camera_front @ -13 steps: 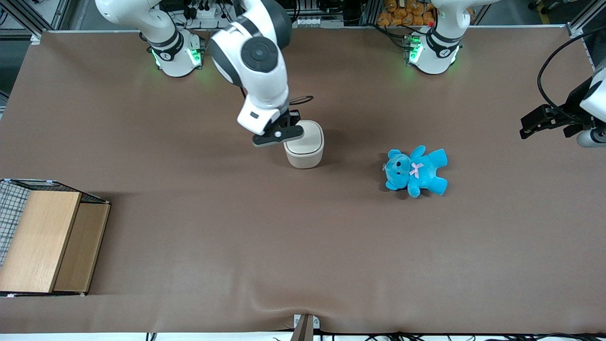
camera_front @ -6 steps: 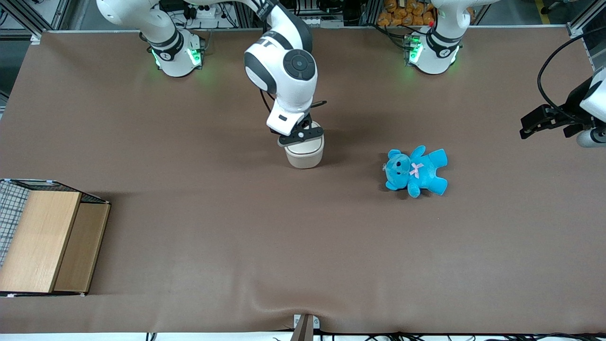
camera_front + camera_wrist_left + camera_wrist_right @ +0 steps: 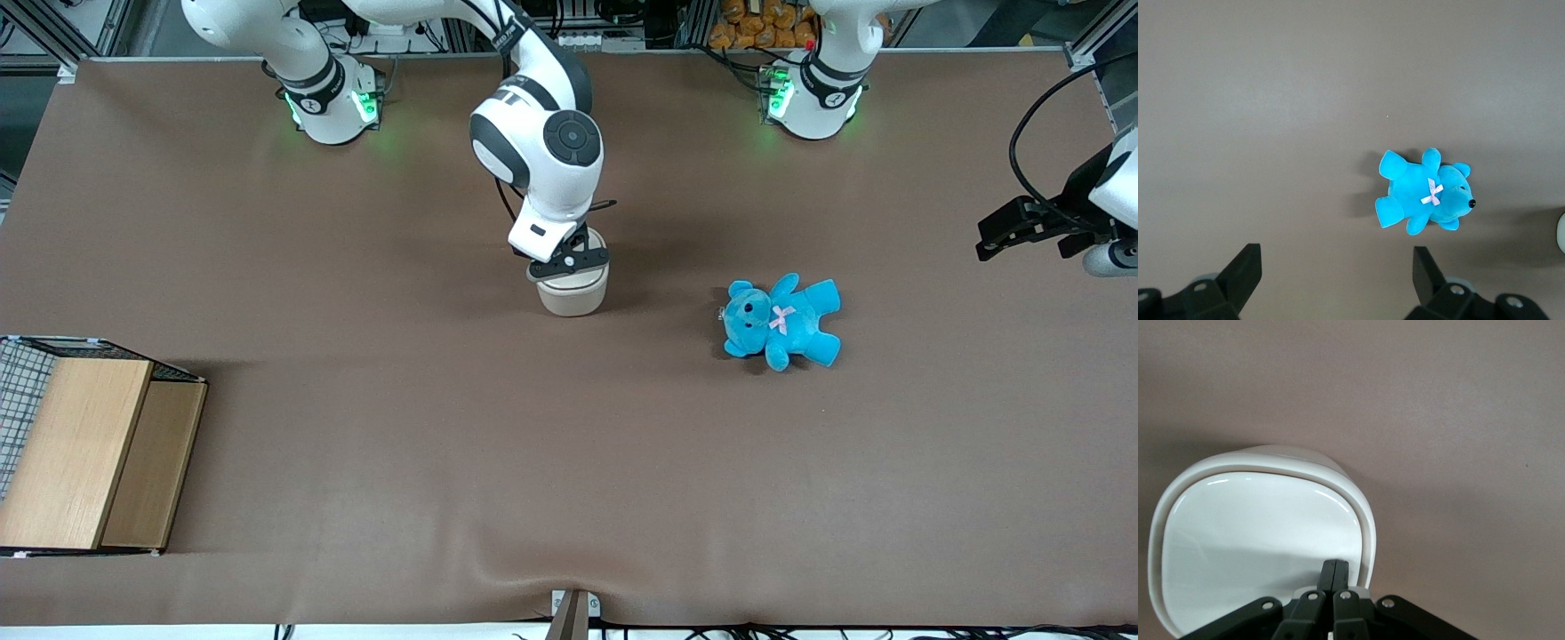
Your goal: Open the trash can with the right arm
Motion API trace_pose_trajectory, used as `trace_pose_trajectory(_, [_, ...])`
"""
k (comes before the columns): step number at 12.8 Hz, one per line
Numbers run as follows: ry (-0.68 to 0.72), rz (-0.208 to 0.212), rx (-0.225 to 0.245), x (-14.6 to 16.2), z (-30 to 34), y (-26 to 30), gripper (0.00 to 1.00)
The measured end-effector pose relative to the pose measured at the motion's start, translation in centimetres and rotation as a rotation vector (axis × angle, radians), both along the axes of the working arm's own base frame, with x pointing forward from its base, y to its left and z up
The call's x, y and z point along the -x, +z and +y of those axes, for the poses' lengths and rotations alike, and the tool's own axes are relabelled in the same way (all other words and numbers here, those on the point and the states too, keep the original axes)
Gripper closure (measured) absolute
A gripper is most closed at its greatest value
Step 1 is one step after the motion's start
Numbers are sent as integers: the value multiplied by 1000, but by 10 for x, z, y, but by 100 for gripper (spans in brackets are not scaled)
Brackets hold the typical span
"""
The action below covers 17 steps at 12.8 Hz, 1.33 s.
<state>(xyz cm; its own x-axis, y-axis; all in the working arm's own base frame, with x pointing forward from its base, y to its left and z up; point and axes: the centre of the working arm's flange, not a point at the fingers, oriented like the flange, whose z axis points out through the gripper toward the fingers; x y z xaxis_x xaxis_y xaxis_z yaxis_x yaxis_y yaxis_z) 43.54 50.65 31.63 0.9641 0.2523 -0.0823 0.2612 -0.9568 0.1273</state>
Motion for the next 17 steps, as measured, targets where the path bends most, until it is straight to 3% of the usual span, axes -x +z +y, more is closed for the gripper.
trace_pose_trajectory(6, [-55, -15, -8, -2, 4, 9, 99])
trace_pose_trajectory(11, [-197, 34, -43, -54, -42, 131, 91])
trace_pose_trajectory(14, [-224, 37, -65, -91, -117, 203, 60])
trace_pose_trajectory(17, [-244, 31, -92, -114, -237, 281, 26])
